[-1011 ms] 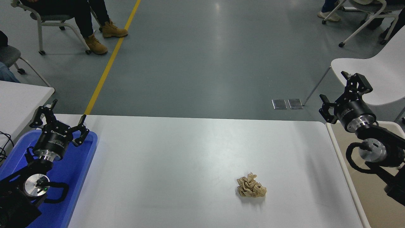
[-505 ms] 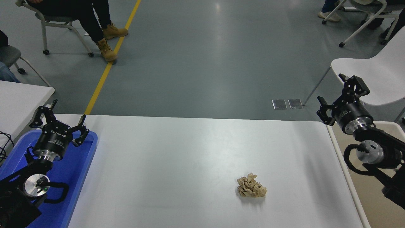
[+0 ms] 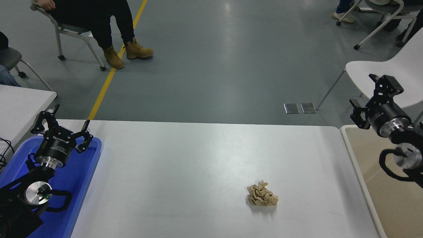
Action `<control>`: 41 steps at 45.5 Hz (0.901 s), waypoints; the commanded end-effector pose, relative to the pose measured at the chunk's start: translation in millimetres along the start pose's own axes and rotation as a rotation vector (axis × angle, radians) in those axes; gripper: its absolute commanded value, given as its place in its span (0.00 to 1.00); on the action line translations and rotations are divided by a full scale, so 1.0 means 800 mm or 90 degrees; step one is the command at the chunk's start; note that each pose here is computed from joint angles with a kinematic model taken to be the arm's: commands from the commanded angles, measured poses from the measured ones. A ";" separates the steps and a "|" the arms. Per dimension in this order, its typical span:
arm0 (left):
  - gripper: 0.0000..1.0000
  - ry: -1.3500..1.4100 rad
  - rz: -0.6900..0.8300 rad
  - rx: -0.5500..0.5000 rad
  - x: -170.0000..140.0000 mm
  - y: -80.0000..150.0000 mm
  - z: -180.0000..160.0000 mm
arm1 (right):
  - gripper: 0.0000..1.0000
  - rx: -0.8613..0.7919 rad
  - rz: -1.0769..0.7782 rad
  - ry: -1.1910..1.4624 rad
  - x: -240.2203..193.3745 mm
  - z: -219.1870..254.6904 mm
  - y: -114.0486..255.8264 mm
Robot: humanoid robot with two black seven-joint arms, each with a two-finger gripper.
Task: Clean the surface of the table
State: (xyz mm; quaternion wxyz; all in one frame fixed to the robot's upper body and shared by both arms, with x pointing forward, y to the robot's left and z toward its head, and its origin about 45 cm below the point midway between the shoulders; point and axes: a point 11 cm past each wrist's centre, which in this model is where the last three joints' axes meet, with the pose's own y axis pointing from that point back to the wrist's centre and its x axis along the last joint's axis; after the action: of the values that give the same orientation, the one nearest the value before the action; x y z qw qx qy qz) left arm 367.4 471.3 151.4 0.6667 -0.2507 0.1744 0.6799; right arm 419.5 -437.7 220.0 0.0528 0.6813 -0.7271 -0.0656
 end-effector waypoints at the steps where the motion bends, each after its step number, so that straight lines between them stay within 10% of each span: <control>1: 1.00 0.000 0.000 0.000 0.000 0.000 0.000 | 0.98 -0.069 -0.048 0.210 0.022 0.009 0.012; 24: 1.00 0.000 0.000 0.000 0.000 0.000 0.000 | 0.98 -0.048 -0.316 0.795 -0.026 -0.109 -0.010; 41: 1.00 -0.001 0.000 0.001 0.000 0.000 0.000 | 0.98 -0.052 -0.596 1.053 -0.181 -0.108 -0.027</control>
State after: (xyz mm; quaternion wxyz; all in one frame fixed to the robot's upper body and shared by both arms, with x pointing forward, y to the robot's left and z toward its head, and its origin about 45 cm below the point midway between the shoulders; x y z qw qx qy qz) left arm 367.4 471.2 151.3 0.6668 -0.2507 0.1745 0.6798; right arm 457.5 -359.0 304.5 0.4900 0.7544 -0.2649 0.3473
